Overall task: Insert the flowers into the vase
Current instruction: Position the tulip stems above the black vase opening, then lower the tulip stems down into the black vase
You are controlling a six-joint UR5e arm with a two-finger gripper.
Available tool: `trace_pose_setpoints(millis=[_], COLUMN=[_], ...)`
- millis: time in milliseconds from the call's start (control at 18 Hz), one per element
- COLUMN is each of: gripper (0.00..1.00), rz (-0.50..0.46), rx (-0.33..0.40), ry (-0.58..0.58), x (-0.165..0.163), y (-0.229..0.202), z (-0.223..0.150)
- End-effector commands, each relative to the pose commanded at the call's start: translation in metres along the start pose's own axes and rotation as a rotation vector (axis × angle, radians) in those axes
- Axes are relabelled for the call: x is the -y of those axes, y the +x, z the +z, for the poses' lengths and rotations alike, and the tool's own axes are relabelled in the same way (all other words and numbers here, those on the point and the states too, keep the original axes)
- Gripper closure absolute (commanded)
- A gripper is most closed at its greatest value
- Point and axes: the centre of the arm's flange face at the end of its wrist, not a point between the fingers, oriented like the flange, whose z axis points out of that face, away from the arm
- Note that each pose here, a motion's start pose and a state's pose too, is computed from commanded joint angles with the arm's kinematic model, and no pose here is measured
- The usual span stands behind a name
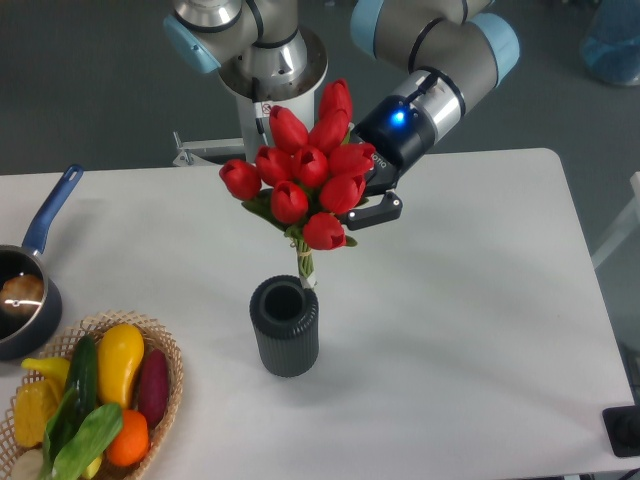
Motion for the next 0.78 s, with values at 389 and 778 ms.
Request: trace_pose_setpoints(millis=[389,778], gripper=[1.0,1.0], rz=[0.004,0.019], rx=[-0.017,-0.031], ry=[0.022,0.021], x=[-0.003,-0.017], y=[-0.001,-0.007], z=[0.007,0.015])
